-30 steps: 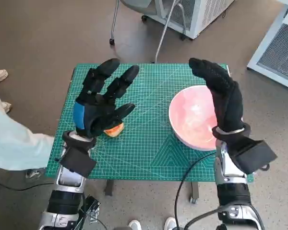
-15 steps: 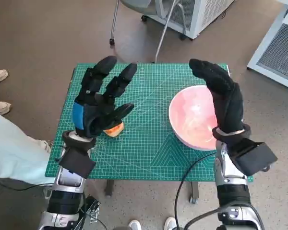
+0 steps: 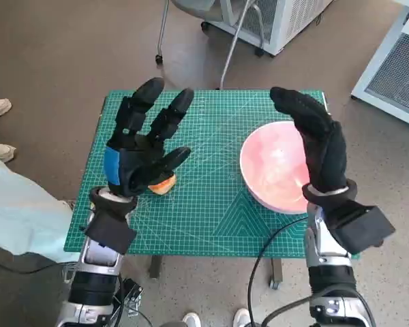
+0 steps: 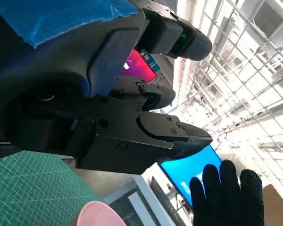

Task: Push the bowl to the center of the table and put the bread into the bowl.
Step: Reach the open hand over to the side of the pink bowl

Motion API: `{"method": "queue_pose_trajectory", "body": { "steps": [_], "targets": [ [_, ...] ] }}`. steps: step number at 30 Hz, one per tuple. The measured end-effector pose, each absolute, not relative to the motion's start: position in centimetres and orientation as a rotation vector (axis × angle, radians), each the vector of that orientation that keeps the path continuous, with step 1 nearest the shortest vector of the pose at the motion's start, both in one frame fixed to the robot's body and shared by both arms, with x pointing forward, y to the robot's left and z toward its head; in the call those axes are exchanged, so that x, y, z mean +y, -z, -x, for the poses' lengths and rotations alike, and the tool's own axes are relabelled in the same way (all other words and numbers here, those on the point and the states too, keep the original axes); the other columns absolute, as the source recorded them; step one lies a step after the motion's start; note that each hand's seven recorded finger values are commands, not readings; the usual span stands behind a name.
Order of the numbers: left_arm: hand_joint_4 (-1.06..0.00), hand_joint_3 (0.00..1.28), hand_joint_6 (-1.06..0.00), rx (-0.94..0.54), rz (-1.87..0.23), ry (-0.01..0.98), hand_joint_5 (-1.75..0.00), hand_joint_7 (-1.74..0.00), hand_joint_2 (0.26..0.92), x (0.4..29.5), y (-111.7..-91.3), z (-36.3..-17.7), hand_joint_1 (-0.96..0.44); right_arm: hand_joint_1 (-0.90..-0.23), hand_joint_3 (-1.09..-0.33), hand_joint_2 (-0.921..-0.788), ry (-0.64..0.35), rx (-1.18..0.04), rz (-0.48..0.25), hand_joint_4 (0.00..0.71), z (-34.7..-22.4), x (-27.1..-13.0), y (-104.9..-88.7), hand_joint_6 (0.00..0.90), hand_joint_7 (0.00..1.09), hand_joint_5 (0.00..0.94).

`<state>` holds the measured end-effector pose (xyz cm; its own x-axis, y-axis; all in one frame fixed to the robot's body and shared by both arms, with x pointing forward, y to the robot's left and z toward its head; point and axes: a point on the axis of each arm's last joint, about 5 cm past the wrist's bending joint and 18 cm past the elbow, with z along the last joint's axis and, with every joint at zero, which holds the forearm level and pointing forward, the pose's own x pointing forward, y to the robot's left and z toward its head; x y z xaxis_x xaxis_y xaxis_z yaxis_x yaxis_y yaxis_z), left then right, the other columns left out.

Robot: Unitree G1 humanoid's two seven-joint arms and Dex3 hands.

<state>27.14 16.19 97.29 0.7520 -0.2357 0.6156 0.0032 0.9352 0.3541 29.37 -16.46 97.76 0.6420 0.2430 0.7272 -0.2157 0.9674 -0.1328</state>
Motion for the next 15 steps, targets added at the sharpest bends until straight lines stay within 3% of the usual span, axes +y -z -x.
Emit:
{"method": "queue_pose_trajectory", "body": {
  "steps": [7,15],
  "targets": [
    [-0.43,0.18,-0.16,-0.706,-0.345,0.123,0.0,-0.56,0.921,16.3,-97.1,-26.9,-0.11,-0.609,-0.778,-0.921,-0.137,-0.799,0.07,0.374,-29.3,-20.6,-96.9,0.04,0.72,0.003],
    [-0.41,0.19,-0.15,-0.699,-0.349,0.099,0.0,-0.57,0.921,16.9,-97.0,-26.7,-0.11,-0.598,-0.799,-0.921,0.152,-0.72,0.071,0.369,-28.5,-25.3,-94.9,0.058,0.68,0.0]
  ]
}}
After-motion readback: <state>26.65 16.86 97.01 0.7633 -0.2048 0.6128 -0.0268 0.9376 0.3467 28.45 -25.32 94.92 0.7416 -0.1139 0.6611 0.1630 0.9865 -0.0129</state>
